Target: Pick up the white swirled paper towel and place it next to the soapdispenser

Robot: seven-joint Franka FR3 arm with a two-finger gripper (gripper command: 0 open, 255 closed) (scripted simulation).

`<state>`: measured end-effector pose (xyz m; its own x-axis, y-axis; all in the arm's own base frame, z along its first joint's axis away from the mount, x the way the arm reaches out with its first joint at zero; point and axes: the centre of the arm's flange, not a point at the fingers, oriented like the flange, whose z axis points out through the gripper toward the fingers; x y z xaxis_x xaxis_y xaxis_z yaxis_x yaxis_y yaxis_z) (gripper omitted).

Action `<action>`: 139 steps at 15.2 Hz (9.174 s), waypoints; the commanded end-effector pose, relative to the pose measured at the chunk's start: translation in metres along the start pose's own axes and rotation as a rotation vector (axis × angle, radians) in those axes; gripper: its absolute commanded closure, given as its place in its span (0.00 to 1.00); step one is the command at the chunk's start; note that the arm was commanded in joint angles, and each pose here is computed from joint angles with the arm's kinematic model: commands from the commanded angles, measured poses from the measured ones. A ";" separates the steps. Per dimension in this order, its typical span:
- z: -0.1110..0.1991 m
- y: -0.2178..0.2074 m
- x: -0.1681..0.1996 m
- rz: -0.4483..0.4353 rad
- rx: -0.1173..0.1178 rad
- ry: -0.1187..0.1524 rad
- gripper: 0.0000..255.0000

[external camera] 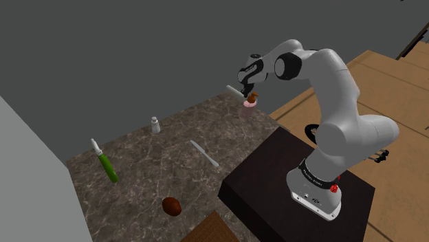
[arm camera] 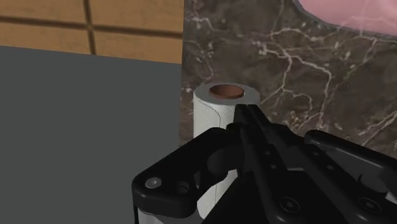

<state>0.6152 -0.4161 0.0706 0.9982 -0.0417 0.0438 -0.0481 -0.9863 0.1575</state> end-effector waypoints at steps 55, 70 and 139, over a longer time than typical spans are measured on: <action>0.031 0.057 0.001 -0.171 -0.057 0.067 1.00; 0.000 0.062 0.002 -0.171 -0.057 0.068 1.00; -0.242 -0.071 0.037 -0.171 -0.057 0.068 1.00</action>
<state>0.6470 -0.3096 0.3037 0.9874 0.1384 0.0769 0.1181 -0.9674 0.2241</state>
